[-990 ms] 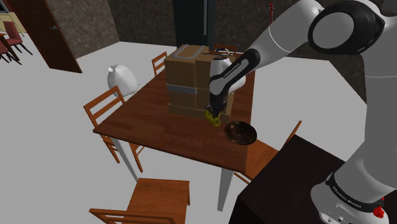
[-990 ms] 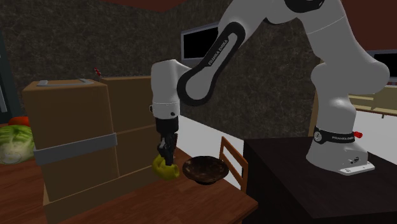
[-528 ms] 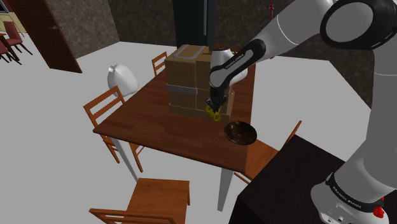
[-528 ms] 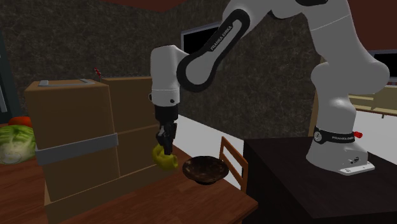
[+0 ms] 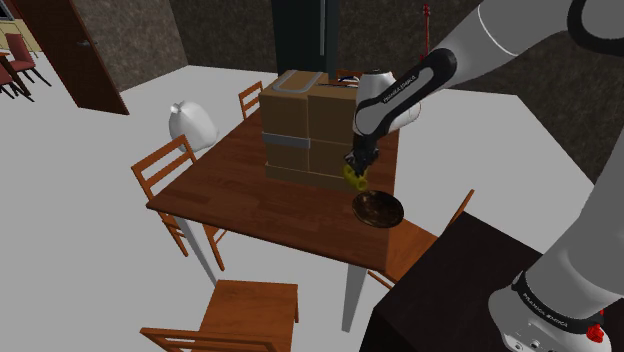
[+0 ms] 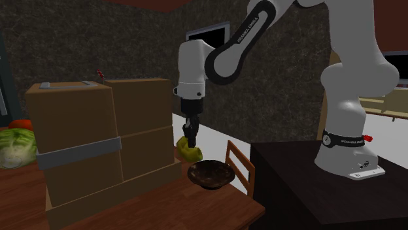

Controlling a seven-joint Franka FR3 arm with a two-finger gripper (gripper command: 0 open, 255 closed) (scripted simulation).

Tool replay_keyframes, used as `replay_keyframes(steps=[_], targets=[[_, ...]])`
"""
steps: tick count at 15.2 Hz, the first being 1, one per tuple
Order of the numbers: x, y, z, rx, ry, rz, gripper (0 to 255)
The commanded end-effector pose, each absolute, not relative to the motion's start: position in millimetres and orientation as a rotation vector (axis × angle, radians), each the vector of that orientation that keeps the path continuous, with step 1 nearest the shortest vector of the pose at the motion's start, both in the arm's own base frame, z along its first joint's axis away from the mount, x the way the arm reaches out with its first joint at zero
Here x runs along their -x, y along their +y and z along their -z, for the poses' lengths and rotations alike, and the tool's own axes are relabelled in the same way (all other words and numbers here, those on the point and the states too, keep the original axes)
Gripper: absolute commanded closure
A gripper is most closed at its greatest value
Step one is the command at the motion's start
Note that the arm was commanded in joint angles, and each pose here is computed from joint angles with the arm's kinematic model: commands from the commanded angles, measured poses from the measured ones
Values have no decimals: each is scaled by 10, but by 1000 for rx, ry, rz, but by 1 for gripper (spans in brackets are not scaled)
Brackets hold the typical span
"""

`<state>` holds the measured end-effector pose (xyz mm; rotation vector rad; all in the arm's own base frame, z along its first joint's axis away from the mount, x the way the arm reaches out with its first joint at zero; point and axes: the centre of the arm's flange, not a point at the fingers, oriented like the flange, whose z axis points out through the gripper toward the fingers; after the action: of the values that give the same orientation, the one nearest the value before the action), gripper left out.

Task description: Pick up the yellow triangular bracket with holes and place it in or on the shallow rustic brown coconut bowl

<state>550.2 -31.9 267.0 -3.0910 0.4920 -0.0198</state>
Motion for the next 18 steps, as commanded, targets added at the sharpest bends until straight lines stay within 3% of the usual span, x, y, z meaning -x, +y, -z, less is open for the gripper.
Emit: replay_keyframes(steps=[1, 7, 18], targets=[[-5238, -418, -2687, 3091, 492, 20, 255], [-4557, -682, -2760, 3091, 492, 20, 255], [-4557, -682, -2179, 3091, 492, 20, 255]])
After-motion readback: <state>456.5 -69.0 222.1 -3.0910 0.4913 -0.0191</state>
